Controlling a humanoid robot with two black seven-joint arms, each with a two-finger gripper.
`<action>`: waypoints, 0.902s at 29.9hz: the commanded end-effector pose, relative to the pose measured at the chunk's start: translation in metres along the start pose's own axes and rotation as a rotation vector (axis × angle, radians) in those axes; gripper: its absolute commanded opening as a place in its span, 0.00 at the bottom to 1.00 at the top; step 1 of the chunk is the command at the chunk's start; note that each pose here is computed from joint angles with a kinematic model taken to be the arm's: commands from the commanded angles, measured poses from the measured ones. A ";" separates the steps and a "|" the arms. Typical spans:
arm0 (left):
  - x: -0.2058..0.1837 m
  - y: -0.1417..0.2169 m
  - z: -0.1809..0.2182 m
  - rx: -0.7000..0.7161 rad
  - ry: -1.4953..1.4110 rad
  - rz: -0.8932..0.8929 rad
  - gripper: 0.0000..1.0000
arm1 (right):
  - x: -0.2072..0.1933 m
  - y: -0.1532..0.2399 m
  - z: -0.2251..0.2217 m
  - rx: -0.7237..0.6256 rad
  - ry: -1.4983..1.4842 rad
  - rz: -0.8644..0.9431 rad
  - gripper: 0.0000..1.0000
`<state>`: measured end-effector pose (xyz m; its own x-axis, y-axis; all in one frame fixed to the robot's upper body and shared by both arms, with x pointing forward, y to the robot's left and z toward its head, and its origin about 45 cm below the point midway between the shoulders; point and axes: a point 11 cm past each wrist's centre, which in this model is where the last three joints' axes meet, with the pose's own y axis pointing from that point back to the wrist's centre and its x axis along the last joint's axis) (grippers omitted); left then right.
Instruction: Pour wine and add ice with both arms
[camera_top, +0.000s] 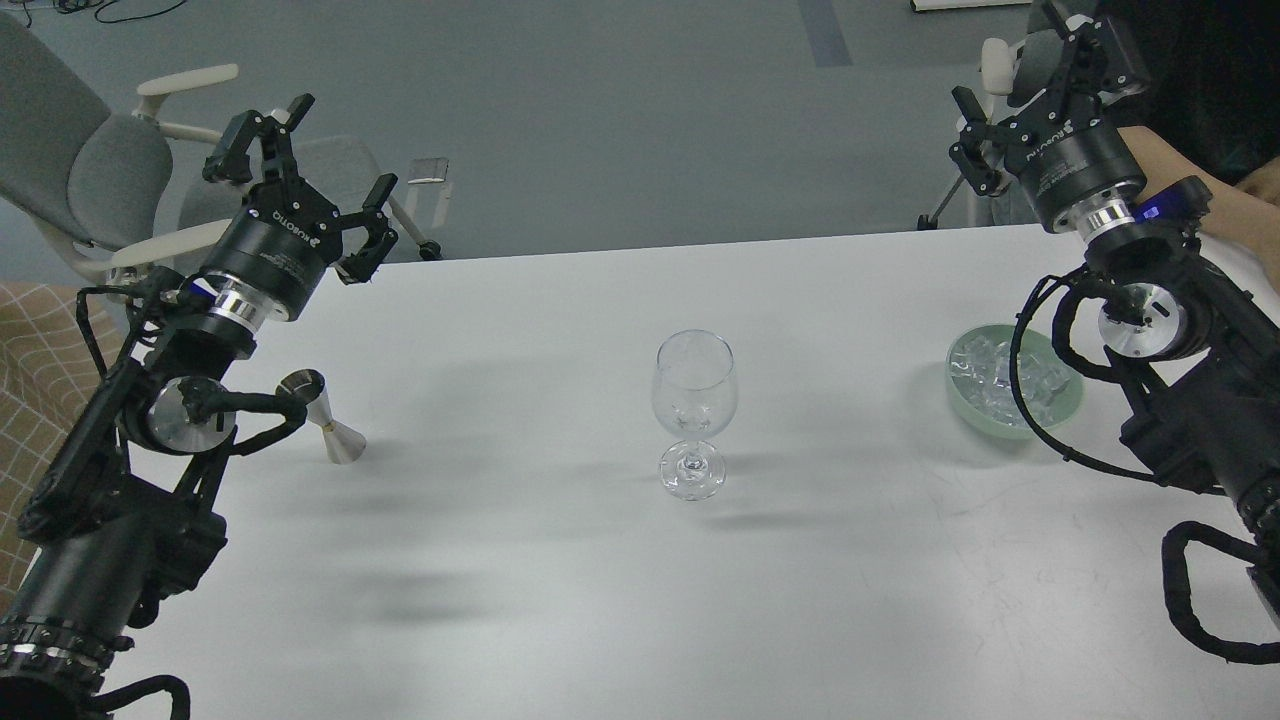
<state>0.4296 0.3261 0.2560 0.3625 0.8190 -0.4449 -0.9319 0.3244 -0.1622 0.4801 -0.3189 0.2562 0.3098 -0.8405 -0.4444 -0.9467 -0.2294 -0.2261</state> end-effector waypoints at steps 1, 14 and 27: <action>0.001 0.000 -0.001 0.001 0.000 0.009 0.98 | 0.000 0.001 0.001 -0.002 0.000 0.001 1.00; 0.000 -0.003 0.010 -0.023 -0.003 -0.006 0.98 | -0.001 0.000 0.000 -0.001 0.001 -0.003 1.00; 0.026 0.005 0.027 -0.027 -0.046 0.128 0.98 | -0.004 -0.004 -0.011 0.029 -0.017 -0.011 1.00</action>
<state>0.4337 0.3544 0.2670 0.2729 0.8657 -0.4197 -0.9617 0.2337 -0.1434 0.4801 -0.3239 0.2607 0.3036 -0.8363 -0.4564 -0.9471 -0.2126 -0.2404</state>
